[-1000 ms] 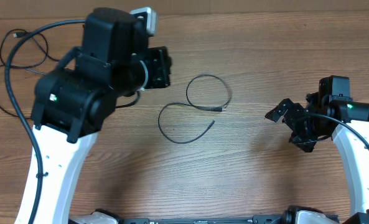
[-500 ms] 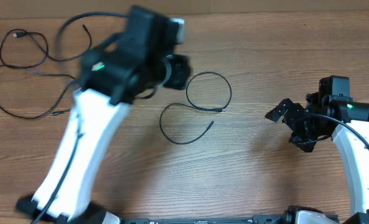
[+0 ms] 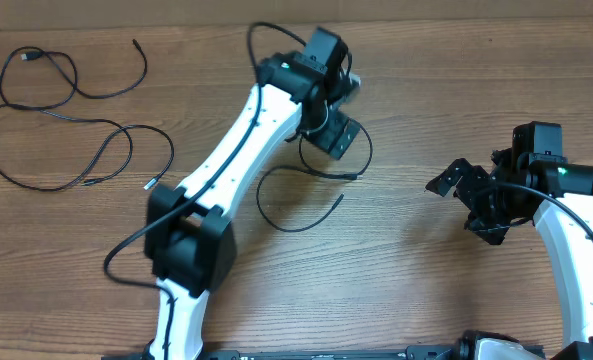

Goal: Untangle cables

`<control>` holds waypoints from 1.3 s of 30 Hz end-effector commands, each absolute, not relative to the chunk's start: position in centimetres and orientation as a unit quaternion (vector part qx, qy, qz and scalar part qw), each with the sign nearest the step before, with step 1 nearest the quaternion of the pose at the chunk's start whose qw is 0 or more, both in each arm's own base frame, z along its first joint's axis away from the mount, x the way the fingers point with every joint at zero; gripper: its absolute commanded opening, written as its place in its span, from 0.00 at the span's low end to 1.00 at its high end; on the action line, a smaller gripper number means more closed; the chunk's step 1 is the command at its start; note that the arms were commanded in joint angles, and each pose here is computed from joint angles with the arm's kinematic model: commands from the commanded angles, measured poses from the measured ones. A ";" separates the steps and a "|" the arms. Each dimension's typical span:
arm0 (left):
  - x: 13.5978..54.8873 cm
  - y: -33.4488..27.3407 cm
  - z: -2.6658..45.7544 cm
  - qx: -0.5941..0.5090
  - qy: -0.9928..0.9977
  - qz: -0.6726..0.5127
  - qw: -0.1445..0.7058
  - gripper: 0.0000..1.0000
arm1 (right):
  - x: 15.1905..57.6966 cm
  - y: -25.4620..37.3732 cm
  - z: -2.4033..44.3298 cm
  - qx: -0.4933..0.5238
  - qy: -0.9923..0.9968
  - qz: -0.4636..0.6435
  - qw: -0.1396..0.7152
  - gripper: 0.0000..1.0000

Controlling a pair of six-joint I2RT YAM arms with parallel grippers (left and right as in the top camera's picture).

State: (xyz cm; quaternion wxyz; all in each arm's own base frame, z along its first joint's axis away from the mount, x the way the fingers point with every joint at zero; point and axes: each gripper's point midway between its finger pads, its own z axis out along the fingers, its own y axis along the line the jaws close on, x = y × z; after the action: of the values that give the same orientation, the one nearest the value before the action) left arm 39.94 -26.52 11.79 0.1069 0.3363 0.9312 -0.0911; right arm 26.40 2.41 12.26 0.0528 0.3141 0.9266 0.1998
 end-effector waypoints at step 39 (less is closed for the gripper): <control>36.7 -28.1 -0.2 0.457 0.889 -0.011 0.020 0.77 | 26.4 2.3 12.1 0.313 0.927 0.198 0.054 1.00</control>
State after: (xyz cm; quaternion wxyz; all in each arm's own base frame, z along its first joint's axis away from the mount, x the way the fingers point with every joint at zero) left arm 36.87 -28.63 1.02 0.0294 0.4457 0.8945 -0.0193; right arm 26.41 2.40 12.25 0.0530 0.3142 0.9266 0.1997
